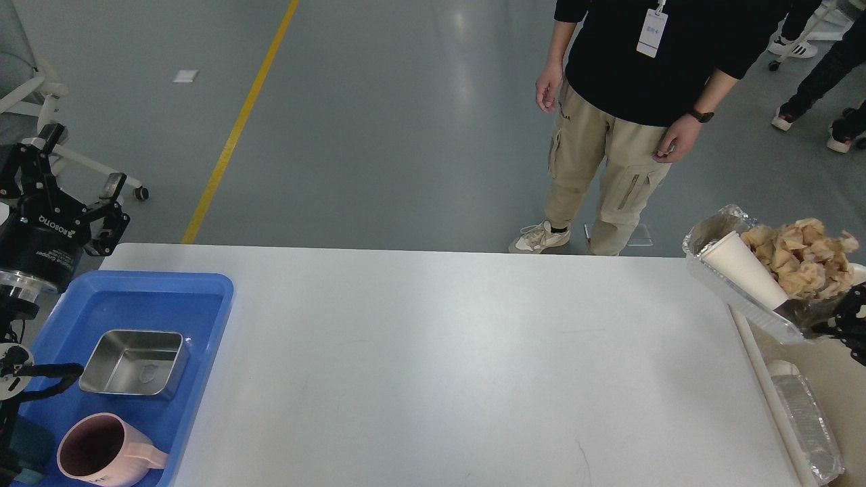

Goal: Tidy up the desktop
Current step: 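Swing the foil tray over the beige bin and tip contents in, then lower the foil tray into the beige bin with the right gripper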

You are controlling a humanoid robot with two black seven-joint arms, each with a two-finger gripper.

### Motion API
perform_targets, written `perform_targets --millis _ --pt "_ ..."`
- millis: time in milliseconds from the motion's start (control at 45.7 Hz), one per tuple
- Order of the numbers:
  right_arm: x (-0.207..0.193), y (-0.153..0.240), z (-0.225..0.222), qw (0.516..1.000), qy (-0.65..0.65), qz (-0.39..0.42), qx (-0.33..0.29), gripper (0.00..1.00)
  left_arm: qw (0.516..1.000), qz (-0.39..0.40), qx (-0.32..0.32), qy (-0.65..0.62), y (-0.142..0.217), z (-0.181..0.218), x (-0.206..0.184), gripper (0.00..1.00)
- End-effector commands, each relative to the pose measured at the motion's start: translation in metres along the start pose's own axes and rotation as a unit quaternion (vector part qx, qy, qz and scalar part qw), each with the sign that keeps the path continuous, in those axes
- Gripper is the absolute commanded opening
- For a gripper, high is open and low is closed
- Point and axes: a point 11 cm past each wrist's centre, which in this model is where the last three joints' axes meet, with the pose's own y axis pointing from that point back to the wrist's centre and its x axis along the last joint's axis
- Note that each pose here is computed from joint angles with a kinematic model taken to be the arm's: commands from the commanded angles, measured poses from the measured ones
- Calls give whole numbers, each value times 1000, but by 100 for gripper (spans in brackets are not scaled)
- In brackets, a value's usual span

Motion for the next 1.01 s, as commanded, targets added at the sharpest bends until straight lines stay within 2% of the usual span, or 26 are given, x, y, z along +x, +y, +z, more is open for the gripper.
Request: perform_targets --millis 0,350,984 --pt "11 1 20 999 -34 15 -11 0 999 18 13 26 15 -18 4 97" --pt "41 7 54 990 -128 59 -15 0 996 54 23 68 41 -33 18 97" --pt "75 11 109 970 -203 125 -40 0 996 46 27 71 49 -36 16 97"
